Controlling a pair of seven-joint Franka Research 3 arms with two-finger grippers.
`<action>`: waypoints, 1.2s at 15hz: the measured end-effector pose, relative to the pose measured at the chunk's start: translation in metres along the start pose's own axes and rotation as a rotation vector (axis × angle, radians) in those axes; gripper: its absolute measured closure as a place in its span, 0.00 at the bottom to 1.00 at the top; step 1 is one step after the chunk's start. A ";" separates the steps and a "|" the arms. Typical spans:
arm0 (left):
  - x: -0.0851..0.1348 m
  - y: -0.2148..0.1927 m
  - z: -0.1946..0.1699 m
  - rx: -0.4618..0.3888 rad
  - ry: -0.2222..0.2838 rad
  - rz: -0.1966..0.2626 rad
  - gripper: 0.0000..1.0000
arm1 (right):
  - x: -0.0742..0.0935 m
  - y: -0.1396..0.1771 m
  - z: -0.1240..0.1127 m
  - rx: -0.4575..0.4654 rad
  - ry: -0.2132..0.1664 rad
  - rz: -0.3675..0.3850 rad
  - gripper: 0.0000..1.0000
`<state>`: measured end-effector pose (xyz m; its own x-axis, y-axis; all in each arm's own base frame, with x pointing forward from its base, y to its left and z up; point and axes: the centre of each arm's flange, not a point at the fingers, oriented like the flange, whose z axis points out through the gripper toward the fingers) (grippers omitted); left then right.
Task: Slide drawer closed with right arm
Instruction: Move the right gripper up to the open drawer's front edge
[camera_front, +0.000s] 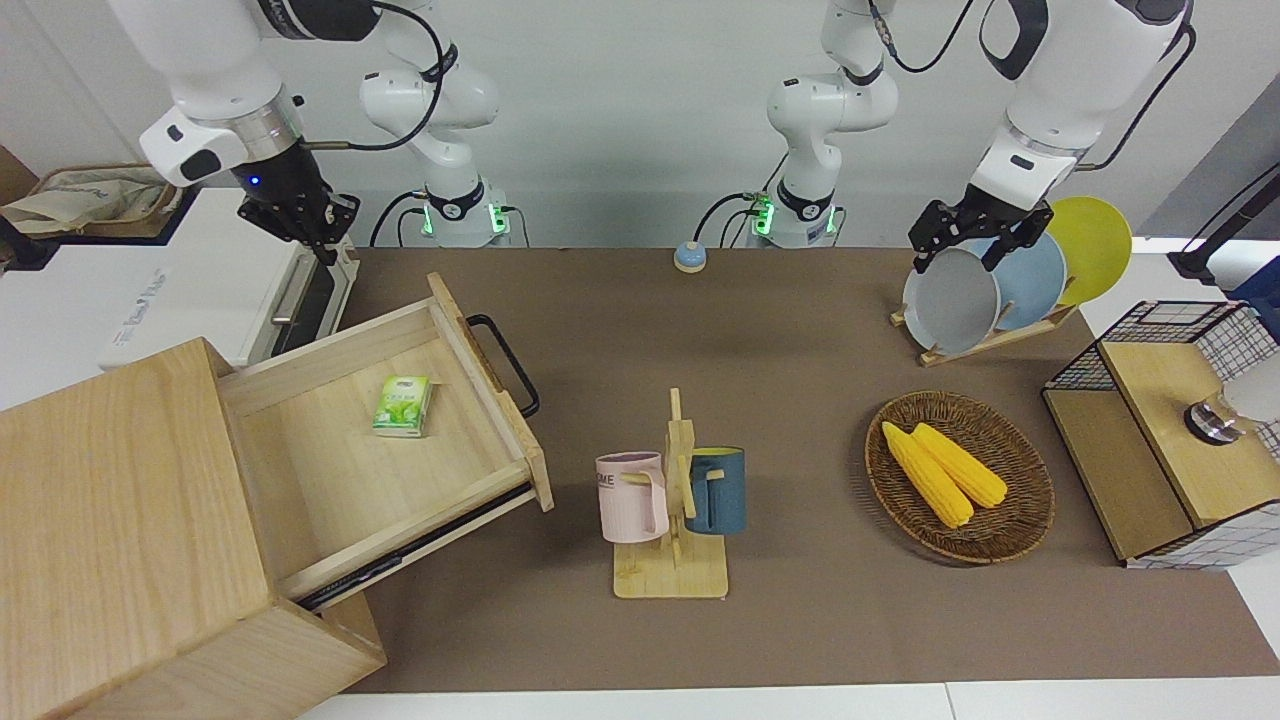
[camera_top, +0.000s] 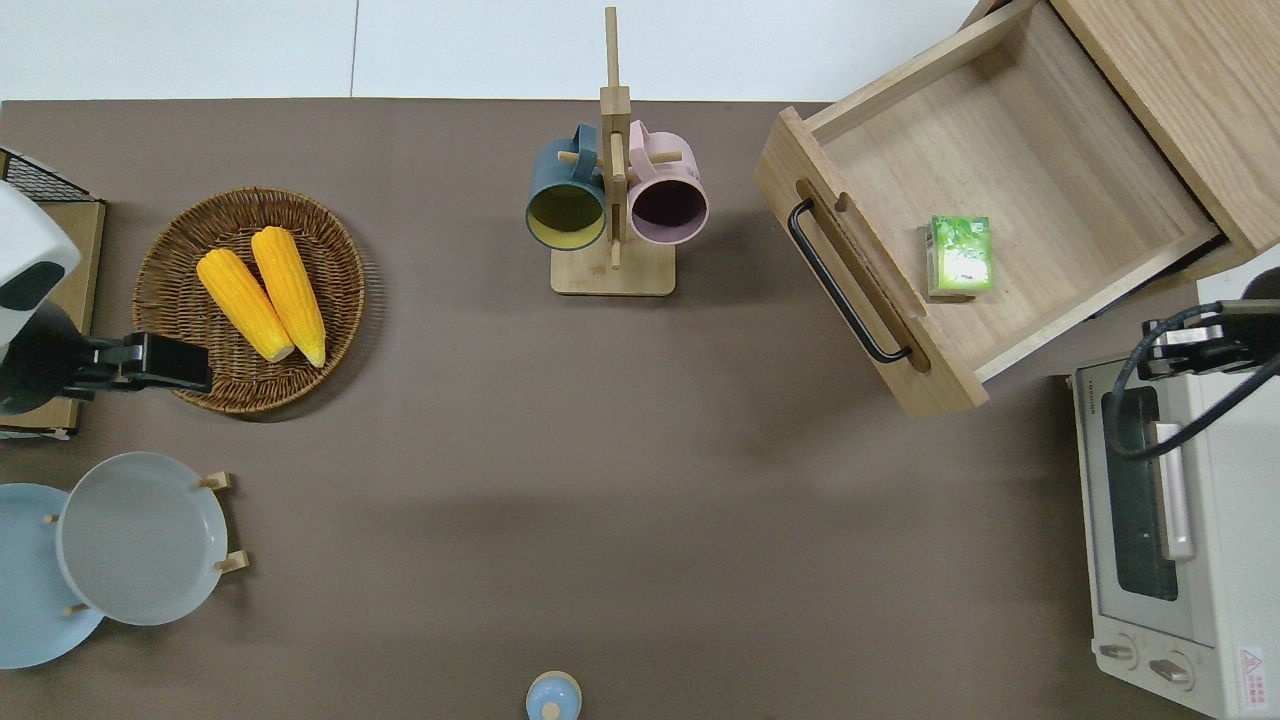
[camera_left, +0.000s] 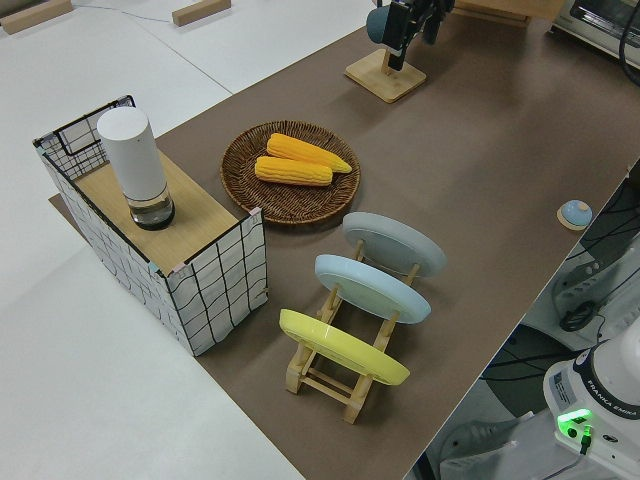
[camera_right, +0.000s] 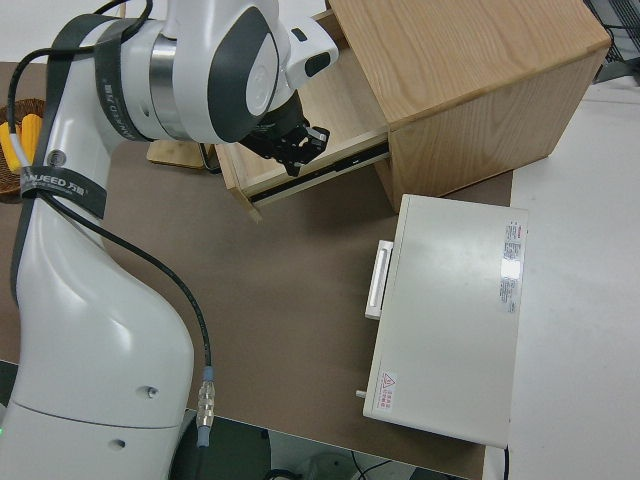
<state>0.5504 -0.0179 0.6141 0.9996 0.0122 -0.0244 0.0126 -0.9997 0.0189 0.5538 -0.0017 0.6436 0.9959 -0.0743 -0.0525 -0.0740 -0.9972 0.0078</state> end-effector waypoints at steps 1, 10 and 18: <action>0.000 0.000 0.000 0.000 0.000 0.000 0.00 | -0.004 -0.009 -0.008 0.000 0.007 0.012 0.99; 0.000 0.000 0.000 0.000 0.000 0.000 0.00 | -0.023 -0.102 -0.021 -0.001 0.025 0.212 0.99; 0.000 0.000 0.000 0.000 0.000 0.000 0.00 | -0.010 -0.205 0.024 0.014 0.048 0.520 0.99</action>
<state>0.5504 -0.0179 0.6141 0.9996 0.0121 -0.0244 0.0126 -0.9997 0.0189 0.5576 0.2031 0.6187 0.8285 -0.5600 0.0010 -0.5600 -0.8284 0.0072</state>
